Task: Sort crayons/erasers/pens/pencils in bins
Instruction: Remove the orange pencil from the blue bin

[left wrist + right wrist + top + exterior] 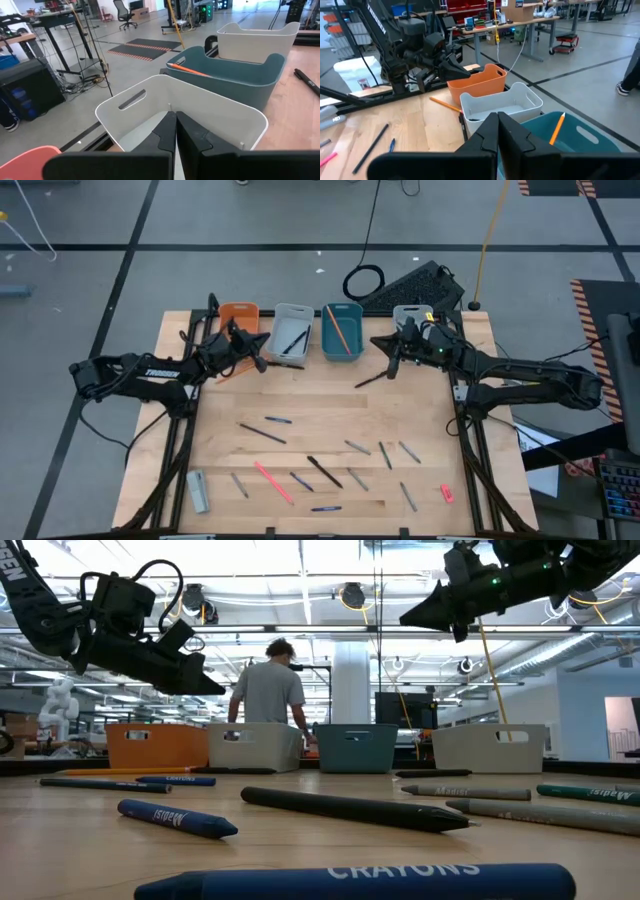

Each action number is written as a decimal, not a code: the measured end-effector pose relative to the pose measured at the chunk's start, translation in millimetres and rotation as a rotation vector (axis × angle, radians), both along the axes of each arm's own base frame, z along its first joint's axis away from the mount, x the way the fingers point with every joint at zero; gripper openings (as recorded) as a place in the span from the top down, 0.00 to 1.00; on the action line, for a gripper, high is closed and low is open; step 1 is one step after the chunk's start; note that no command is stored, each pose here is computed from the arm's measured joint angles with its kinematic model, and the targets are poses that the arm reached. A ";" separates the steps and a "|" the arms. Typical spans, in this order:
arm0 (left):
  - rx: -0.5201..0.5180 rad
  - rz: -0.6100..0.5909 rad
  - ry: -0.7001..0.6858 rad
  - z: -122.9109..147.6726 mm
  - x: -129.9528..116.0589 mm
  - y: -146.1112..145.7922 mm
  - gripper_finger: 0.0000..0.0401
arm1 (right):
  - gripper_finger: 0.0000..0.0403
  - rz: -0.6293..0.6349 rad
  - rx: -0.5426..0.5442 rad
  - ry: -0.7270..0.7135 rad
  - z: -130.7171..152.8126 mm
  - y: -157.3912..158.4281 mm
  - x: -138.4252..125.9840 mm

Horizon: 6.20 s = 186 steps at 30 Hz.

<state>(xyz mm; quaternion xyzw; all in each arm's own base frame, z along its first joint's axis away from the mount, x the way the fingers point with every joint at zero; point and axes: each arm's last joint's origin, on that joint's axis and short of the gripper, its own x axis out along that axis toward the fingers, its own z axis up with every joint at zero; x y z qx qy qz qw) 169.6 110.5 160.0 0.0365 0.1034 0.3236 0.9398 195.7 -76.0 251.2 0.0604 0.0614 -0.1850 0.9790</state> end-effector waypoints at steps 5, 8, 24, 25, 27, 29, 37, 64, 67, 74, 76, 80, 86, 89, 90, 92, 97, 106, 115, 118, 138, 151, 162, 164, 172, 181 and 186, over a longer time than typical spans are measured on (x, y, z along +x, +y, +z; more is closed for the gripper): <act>0.000 -0.002 0.000 0.0 0.0 0.0 0.96 | 1.00 0.002 -0.022 -0.022 2.7 -0.1 0.3; 0.001 -0.003 -0.003 0.2 0.0 0.0 0.96 | 1.00 0.002 -0.025 -0.033 3.8 -0.2 0.4; 0.014 -0.009 -0.020 2.4 0.5 0.0 0.96 | 1.00 -0.002 -0.022 -0.056 4.3 -1.3 3.1; 0.014 -0.009 -0.020 2.4 0.4 0.1 0.96 | 1.00 -0.002 -0.022 -0.058 3.8 -1.7 4.3; 0.015 -0.009 -0.020 2.4 0.5 0.0 0.96 | 1.00 -0.002 -0.023 -0.059 4.6 -3.1 7.8; 0.017 -0.010 -0.023 2.8 0.5 0.0 0.96 | 1.00 -0.003 -0.020 -0.047 6.6 -4.7 11.9; 0.062 -0.013 -0.051 7.6 1.1 0.4 0.96 | 1.00 -0.018 -0.011 0.000 13.3 -13.2 26.1; 0.107 -0.016 -0.066 11.5 1.4 0.6 0.96 | 1.00 -0.254 0.216 0.285 -19.4 -84.8 86.7; 0.105 -0.036 -0.068 11.5 1.7 0.1 0.96 | 1.00 -0.258 0.237 0.318 -24.4 -90.1 95.9; 0.107 -0.042 -0.065 11.4 1.8 -0.1 0.96 | 0.97 -0.279 0.267 0.386 -36.9 -108.3 113.0; 0.107 -0.042 -0.065 11.4 1.8 -0.1 0.96 | 0.94 -0.294 0.282 0.393 -41.6 -113.4 113.4; 0.107 -0.042 -0.065 11.3 1.8 -0.1 0.96 | 0.84 -0.330 0.340 0.411 -55.9 -121.5 112.9; 0.105 -0.042 -0.063 11.1 1.8 -0.1 0.96 | 0.67 -0.333 0.366 0.429 -76.2 -125.6 119.5; 0.103 -0.042 -0.061 10.8 1.7 -0.1 0.96 | 0.60 -0.338 0.376 0.423 -84.1 -127.4 122.6; 0.103 -0.042 -0.061 10.8 1.8 -0.1 0.96 | 0.58 -0.339 0.379 0.431 -86.9 -127.6 123.0; 0.103 -0.042 -0.060 10.7 1.7 -0.1 0.96 | 0.55 -0.343 0.387 0.448 -93.0 -128.9 123.2; 0.102 -0.042 -0.059 10.6 1.7 -0.1 0.96 | 0.52 -0.325 0.387 0.430 -102.6 -131.5 127.9; 0.095 -0.043 -0.046 9.2 1.6 -0.2 0.96 | 0.55 -0.359 0.395 0.460 -117.6 -137.4 126.5; 0.095 -0.043 -0.046 9.2 1.7 -0.2 0.96 | 0.63 -0.312 0.447 0.437 -117.9 -136.9 127.2; 0.095 -0.043 -0.046 9.2 1.7 -0.2 0.96 | 0.65 -0.311 0.463 0.442 -122.3 -136.5 127.9; 0.096 -0.042 -0.046 9.2 1.6 -0.2 0.96 | 0.94 -0.330 0.493 0.365 -117.4 -138.6 130.0; 0.093 -0.043 -0.046 9.1 1.6 -0.2 0.96 | 0.93 -0.390 0.327 0.235 -0.9 -120.8 88.7; 0.083 -0.056 -0.025 6.8 2.1 -1.4 0.96 | 0.93 -0.616 0.291 0.496 -5.7 -119.4 -17.3; 0.082 -0.056 -0.023 6.5 2.1 -1.4 0.96 | 0.93 -0.640 0.322 0.490 -24.9 -122.0 -37.1; 0.080 -0.057 -0.018 6.0 2.1 -1.4 0.96 | 0.93 -0.608 0.363 0.424 -79.9 -117.7 -76.1; 0.070 -0.055 -0.024 5.9 2.1 -1.4 0.96 | 0.93 -0.606 0.388 0.484 -97.4 -111.4 -83.2; 0.055 -0.053 -0.035 5.9 2.1 -1.5 0.96 | 0.93 -0.606 0.401 0.500 -102.9 -108.1 -85.2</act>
